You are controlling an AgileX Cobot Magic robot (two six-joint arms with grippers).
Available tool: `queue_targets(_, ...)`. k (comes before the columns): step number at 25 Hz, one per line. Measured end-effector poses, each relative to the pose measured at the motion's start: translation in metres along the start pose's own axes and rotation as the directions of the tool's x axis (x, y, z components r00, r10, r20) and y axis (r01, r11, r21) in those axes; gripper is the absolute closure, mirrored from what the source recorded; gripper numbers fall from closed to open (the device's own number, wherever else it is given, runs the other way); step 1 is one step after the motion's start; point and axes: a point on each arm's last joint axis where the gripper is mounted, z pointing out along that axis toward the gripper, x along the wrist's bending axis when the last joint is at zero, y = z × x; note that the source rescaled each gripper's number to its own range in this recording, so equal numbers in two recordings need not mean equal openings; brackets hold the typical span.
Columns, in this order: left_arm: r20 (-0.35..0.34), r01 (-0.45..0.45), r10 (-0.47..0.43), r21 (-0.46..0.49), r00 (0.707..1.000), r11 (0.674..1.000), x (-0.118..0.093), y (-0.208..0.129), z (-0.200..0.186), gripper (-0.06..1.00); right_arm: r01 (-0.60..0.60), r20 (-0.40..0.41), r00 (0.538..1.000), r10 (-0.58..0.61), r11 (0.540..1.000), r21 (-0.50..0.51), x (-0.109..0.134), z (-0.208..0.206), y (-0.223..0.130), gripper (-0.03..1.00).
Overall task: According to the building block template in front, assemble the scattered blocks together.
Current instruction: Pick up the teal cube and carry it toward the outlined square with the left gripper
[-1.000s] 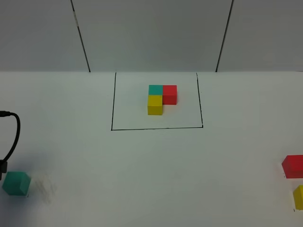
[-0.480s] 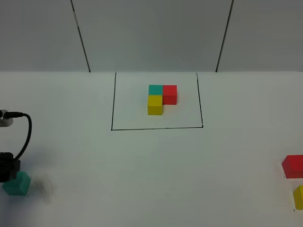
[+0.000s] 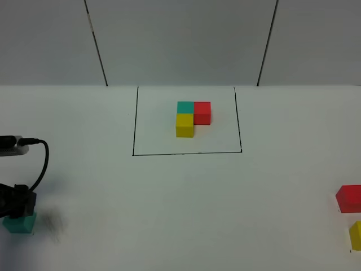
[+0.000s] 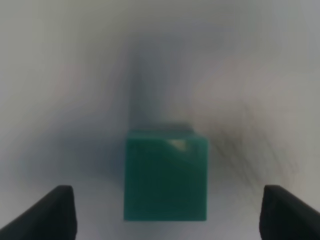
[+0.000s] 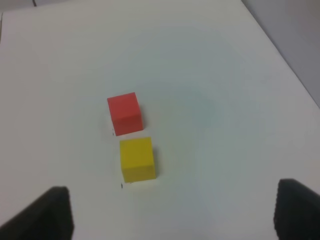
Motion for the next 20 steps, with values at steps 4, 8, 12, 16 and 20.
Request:
queue_targets(4,-0.003,0.003,-0.003,0.014,1.000,1.000,0.001,0.001,0.012,0.10,0.000,0.000,1.000,0.000,1.000,0.000,0.000,0.000,0.000,0.30)
queue_targets(8,-0.009,0.007,-0.006,0.012,1.000,1.000,0.003,0.002,0.022,0.10,0.000,0.000,1.000,0.000,1.000,0.000,0.000,0.000,0.000,0.30)
queue_targets(12,-0.009,0.008,-0.008,0.033,1.000,0.999,0.004,0.003,0.032,0.10,0.000,0.000,1.000,0.000,1.000,0.000,0.000,0.000,0.000,0.30)
queue_targets(16,-0.006,0.008,-0.007,0.041,1.000,0.999,0.004,0.012,0.036,0.10,0.000,0.000,1.000,0.000,1.000,0.000,0.000,0.000,0.000,0.30)
queue_targets(20,-0.002,0.008,-0.008,0.044,1.000,0.999,0.004,0.019,0.036,0.18,0.000,0.000,1.000,0.000,1.000,0.000,0.000,0.000,0.000,0.30)
